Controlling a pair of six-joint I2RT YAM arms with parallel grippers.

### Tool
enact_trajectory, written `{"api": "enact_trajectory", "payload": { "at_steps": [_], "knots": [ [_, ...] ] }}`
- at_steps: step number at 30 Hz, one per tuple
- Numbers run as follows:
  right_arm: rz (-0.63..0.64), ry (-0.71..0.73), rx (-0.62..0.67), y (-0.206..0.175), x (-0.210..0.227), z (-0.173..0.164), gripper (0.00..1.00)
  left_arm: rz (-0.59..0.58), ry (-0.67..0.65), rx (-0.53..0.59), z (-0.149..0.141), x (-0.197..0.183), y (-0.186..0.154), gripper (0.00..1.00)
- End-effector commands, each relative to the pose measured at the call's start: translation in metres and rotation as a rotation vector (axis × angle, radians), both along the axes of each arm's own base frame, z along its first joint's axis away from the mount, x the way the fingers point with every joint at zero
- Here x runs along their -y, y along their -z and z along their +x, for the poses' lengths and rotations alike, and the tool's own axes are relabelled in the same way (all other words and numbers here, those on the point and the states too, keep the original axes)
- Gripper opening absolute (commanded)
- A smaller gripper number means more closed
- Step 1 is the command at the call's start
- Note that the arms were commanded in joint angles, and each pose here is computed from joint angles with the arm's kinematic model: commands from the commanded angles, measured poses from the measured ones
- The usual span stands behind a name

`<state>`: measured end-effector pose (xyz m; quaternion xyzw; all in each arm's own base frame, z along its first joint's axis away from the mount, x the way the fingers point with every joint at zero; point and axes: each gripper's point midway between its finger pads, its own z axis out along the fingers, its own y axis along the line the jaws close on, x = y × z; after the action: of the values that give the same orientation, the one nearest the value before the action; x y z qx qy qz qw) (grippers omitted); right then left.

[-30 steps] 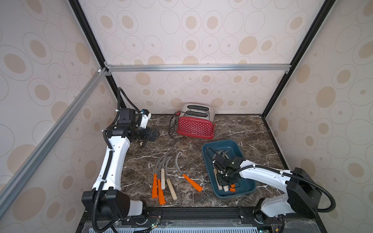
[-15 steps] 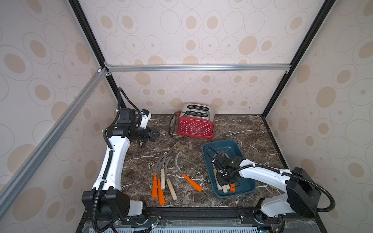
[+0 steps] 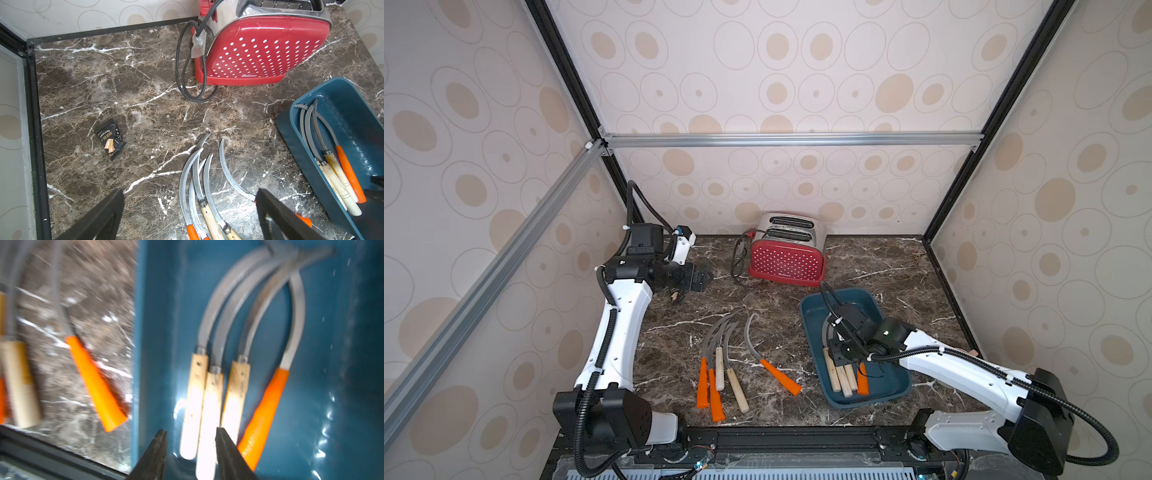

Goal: Put small sickles into storage boxes
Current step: Place the sickle in the storage box, then pick up the sickle at the center of the board.

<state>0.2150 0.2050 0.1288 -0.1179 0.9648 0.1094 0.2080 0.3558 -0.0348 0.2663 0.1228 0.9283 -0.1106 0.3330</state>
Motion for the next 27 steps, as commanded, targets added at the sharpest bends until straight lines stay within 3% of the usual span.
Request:
{"api": "enact_trajectory", "payload": {
  "at_steps": [1, 6, 16, 27],
  "knots": [
    [0.112, -0.086, 0.063, -0.027, -0.031, 0.014, 0.43, 0.006, 0.012, 0.003, -0.003, -0.001, -0.007, 0.99],
    [0.199, -0.243, -0.013, -0.032, -0.077, 0.006, 0.44, 0.043, -0.044, -0.014, -0.001, -0.012, -0.002, 0.99],
    [0.145, -0.434, -0.148, -0.008, -0.115, -0.023, 0.48, 0.055, -0.104, -0.003, -0.004, -0.019, -0.011, 0.99],
    [0.044, -0.517, -0.278, 0.025, -0.130, -0.040, 0.50, 0.047, -0.089, -0.028, -0.007, -0.017, -0.004, 0.99]
  ]
}}
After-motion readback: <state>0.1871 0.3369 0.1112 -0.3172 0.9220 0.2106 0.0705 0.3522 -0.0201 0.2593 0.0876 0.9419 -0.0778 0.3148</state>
